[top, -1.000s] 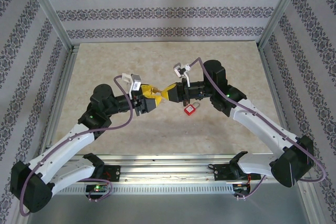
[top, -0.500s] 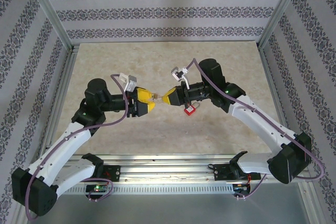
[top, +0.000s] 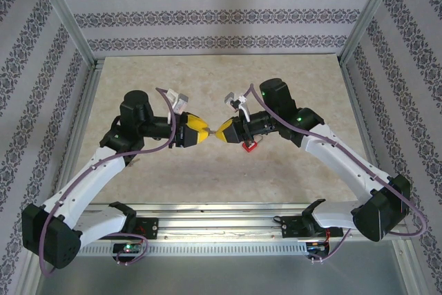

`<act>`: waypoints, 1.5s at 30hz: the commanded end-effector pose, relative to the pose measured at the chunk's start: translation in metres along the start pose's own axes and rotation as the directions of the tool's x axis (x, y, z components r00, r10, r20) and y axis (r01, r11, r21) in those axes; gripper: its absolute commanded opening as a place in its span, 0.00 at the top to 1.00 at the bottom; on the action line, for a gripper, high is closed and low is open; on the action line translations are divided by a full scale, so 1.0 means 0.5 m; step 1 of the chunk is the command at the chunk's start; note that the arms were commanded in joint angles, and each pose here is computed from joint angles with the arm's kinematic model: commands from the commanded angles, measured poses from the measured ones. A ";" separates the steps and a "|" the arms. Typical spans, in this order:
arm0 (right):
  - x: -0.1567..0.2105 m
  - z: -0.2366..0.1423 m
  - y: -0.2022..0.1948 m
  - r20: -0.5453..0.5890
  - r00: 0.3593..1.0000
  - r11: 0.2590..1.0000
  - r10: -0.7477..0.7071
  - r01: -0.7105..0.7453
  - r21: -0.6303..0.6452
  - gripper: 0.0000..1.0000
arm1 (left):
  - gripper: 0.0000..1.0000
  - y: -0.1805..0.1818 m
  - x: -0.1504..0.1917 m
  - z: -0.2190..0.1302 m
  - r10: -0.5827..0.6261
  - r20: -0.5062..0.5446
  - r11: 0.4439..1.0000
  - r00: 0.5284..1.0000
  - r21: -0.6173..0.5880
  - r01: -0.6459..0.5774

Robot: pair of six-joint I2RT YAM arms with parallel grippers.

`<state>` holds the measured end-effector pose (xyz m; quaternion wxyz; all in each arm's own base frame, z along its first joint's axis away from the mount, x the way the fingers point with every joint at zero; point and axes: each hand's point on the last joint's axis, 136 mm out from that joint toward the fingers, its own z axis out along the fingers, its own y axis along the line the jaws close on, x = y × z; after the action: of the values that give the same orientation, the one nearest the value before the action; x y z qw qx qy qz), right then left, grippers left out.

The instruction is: Unlock with the key

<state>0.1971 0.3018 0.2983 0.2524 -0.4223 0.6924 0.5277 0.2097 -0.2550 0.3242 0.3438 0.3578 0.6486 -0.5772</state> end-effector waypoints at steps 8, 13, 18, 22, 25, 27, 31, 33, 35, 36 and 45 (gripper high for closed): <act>0.003 -0.001 0.008 -0.010 0.997 0.997 -0.072 0.071 -0.009 1.00 | 0.56 -0.018 0.030 -0.006 0.018 -0.059 0.998 0.998 0.055 -0.015; 0.003 0.001 0.018 -0.011 0.995 0.995 -0.104 0.104 -0.013 1.00 | 0.57 -0.008 0.036 0.000 0.004 -0.072 0.998 0.997 0.064 0.001; 0.009 0.006 0.021 -0.024 0.995 0.995 -0.102 0.101 -0.020 1.00 | 0.60 -0.005 0.025 0.002 0.018 -0.065 0.998 0.998 0.056 -0.015; 0.009 0.006 0.021 -0.022 0.994 0.995 -0.103 0.102 -0.016 1.00 | 0.67 -0.001 0.023 0.004 0.012 -0.067 0.998 0.998 0.060 -0.008; 0.010 0.007 0.021 -0.025 0.995 0.995 -0.099 0.099 -0.019 1.00 | 0.68 0.000 0.024 0.004 0.014 -0.066 0.998 0.998 0.054 -0.011; 0.011 0.008 0.022 -0.027 0.995 0.995 -0.099 0.099 -0.021 1.00 | 0.70 -0.001 0.025 0.005 0.012 -0.066 0.998 0.998 0.059 -0.008; 0.011 0.008 0.021 -0.027 0.995 0.995 -0.098 0.097 -0.019 1.00 | 0.77 0.002 0.029 0.006 0.001 -0.071 0.998 0.997 0.064 0.003; 0.011 0.009 0.019 -0.027 0.995 0.995 -0.098 0.097 -0.018 1.00 | 0.78 0.003 0.031 0.006 -0.002 -0.072 0.998 0.997 0.065 0.006; 0.011 0.010 0.021 -0.028 0.995 0.995 -0.096 0.095 -0.023 1.00 | 0.79 0.005 0.030 0.007 -0.003 -0.071 0.998 0.997 0.062 0.008; 0.012 0.011 0.019 -0.030 0.995 0.995 -0.095 0.094 -0.020 1.00 | 0.80 0.006 0.030 0.007 -0.006 -0.070 0.998 0.998 0.063 0.011; 0.011 0.012 0.019 -0.029 0.995 0.995 -0.097 0.097 -0.020 1.00 | 0.89 0.010 0.029 0.013 -0.021 -0.072 0.997 0.997 0.072 0.026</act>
<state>0.1886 0.3030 0.2905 0.2512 -0.4489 0.6861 0.5145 0.2102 -0.2588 0.2960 0.2930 0.3647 0.6652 -0.5819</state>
